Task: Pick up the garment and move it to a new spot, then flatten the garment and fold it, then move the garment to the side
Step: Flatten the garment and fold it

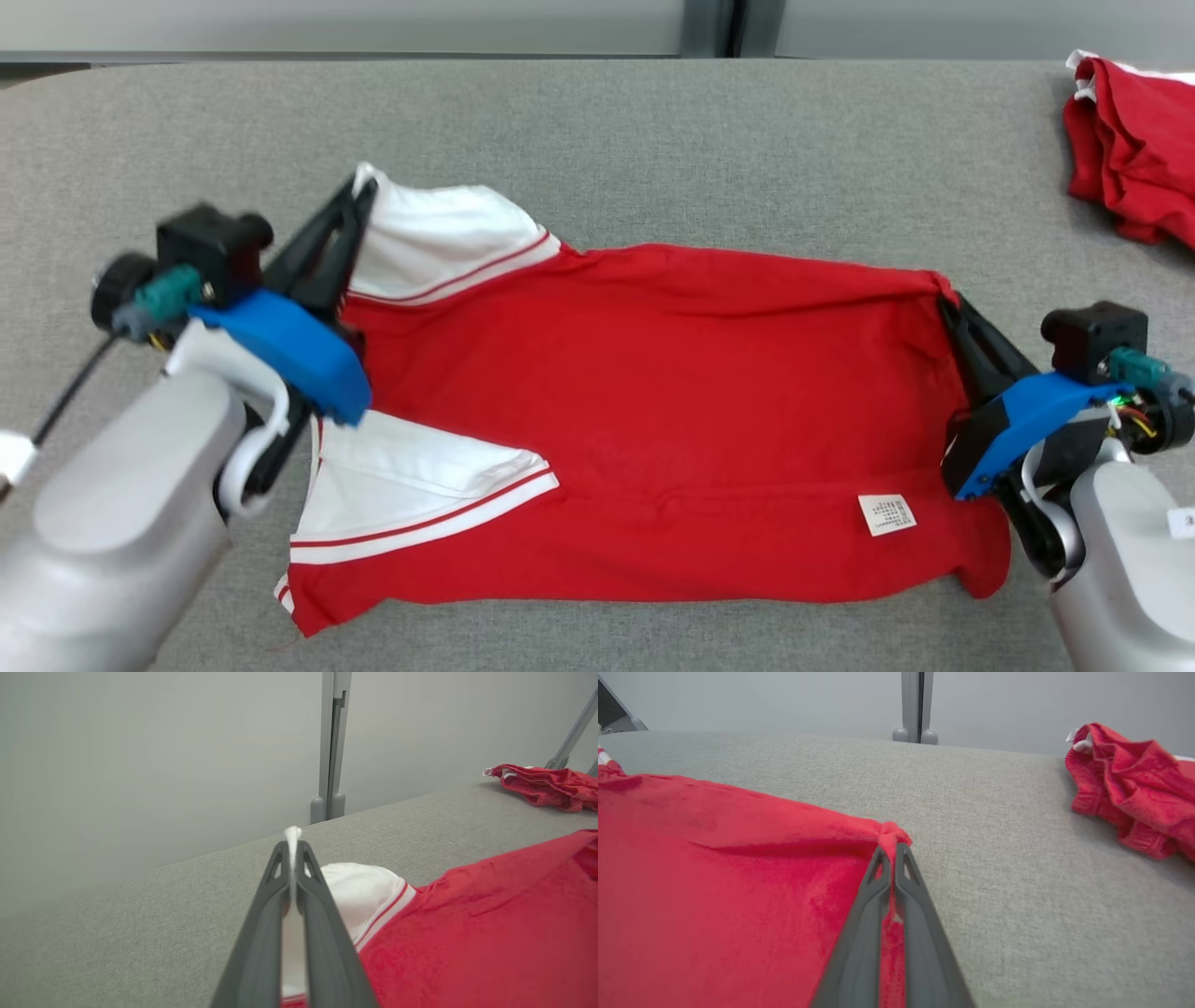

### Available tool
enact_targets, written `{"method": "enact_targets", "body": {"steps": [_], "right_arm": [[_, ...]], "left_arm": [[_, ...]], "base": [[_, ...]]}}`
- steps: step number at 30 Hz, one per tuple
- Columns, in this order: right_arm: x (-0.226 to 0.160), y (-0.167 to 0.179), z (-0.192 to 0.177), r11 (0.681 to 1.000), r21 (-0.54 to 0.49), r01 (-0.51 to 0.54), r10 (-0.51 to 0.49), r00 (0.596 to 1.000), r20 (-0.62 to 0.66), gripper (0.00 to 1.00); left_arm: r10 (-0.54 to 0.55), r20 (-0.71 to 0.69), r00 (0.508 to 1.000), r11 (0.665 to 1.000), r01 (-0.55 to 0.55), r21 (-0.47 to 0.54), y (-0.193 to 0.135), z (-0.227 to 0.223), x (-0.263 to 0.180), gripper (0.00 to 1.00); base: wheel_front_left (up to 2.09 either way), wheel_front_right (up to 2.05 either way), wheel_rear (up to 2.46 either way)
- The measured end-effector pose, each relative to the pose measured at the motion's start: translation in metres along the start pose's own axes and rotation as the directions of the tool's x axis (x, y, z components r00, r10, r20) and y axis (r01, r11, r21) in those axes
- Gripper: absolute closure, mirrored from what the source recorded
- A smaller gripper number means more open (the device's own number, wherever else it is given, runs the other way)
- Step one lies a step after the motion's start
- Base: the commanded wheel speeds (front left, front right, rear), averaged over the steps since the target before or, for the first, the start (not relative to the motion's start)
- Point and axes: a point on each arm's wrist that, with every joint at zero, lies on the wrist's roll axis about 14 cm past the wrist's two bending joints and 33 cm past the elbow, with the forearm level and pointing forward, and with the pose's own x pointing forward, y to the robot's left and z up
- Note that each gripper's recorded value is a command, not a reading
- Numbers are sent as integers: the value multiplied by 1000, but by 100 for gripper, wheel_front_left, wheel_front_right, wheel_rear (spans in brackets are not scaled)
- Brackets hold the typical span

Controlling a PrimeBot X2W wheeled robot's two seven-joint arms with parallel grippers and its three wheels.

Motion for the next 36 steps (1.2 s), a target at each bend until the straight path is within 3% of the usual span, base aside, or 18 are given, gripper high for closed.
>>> {"method": "enact_targets", "body": {"steps": [15,36], "right_arm": [[-16,14,-14,1000,7,-11,10,999,35,100],[-66,24,-31,995,104,10,-18,997,75,100]], "left_arm": [[40,-50,998,994,-45,-102,-33,-33,-65,100],[152,-115,982,971,-170,-168,-34,-68,-111,100]], "base": [[0,0,0],[0,0,0]]}}
